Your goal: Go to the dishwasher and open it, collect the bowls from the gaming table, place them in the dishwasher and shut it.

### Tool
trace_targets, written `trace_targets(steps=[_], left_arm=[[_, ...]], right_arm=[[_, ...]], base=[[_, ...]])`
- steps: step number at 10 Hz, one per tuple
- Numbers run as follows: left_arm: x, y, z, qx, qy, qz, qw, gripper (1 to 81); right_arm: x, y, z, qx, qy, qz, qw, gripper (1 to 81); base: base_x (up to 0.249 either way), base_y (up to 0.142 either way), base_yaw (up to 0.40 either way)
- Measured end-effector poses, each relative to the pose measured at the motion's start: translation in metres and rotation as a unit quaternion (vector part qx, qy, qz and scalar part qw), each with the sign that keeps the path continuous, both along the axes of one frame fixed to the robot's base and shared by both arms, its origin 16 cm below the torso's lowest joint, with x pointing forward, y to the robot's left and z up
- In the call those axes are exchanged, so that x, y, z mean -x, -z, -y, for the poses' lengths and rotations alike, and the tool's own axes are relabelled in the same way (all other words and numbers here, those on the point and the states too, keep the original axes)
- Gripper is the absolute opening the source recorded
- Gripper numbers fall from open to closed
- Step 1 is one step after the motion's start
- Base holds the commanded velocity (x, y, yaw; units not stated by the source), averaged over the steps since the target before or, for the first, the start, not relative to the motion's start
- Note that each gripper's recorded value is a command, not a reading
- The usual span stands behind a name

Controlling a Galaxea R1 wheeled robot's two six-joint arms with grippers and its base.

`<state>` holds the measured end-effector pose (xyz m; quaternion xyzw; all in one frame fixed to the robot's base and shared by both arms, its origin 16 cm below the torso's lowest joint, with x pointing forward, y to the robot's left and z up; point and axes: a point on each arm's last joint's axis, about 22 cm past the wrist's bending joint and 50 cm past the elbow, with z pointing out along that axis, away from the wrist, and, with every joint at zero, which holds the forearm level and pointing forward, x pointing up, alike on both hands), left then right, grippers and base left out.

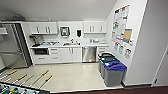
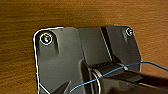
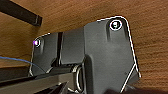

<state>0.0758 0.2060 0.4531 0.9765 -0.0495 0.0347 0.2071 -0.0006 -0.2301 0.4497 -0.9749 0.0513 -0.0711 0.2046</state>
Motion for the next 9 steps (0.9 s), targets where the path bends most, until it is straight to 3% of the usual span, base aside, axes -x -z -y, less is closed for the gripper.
trace_targets(steps=[9], left_arm=[[-0.0002,0.0001,-0.0019,-0.001,0.000,0.000,1.0000,81.1]], right_arm=[[-0.0008,0.0000,0.0028,0.002,0.001,0.001,1.0000,81.1]], base=[[0.134,0.000,0.000]])
